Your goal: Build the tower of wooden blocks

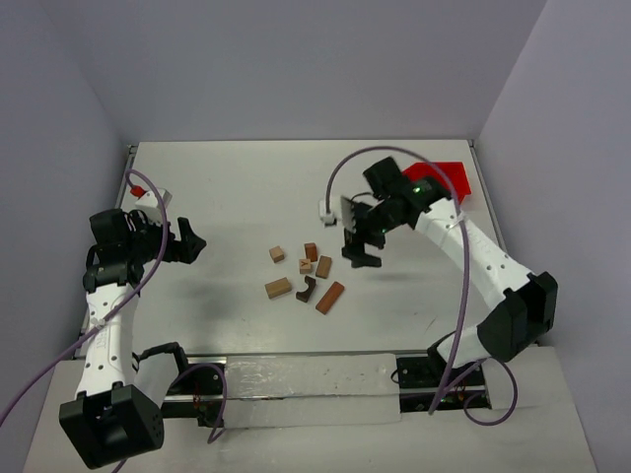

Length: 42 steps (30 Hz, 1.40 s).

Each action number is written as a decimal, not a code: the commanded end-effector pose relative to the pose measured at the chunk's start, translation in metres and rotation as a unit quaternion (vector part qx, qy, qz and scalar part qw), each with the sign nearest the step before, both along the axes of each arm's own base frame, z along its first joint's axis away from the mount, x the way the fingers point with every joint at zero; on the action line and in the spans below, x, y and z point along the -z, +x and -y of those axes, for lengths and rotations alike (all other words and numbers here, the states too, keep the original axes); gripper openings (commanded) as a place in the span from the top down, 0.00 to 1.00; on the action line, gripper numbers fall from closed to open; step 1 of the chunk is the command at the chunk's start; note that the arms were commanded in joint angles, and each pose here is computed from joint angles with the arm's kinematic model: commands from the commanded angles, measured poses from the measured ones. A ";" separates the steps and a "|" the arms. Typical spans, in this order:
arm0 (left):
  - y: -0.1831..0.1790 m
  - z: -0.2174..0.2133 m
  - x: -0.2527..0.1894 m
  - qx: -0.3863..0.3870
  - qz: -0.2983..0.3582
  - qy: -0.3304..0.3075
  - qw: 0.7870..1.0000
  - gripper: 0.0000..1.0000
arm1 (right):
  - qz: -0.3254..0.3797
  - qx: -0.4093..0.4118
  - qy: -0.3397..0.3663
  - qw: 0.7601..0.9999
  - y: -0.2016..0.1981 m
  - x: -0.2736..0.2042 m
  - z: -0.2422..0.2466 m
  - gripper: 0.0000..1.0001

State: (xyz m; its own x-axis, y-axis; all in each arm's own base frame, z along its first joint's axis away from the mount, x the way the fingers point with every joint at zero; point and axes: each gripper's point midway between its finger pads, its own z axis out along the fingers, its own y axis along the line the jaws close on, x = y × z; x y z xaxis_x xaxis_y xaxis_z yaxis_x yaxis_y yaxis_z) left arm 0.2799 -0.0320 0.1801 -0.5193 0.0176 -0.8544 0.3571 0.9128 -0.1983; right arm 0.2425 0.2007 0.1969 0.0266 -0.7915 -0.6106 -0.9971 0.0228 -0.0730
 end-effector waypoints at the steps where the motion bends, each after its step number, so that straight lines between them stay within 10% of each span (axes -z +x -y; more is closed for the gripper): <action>1: 0.002 0.003 -0.016 0.018 0.026 0.000 0.999 0.01 | 0.075 -0.111 -0.032 0.991 -0.023 0.025 -0.018 0.00; 42: 0.005 0.002 -0.010 0.015 0.009 -0.004 1.000 0.01 | 0.074 -0.276 -0.163 0.944 -0.042 0.188 -0.057 0.30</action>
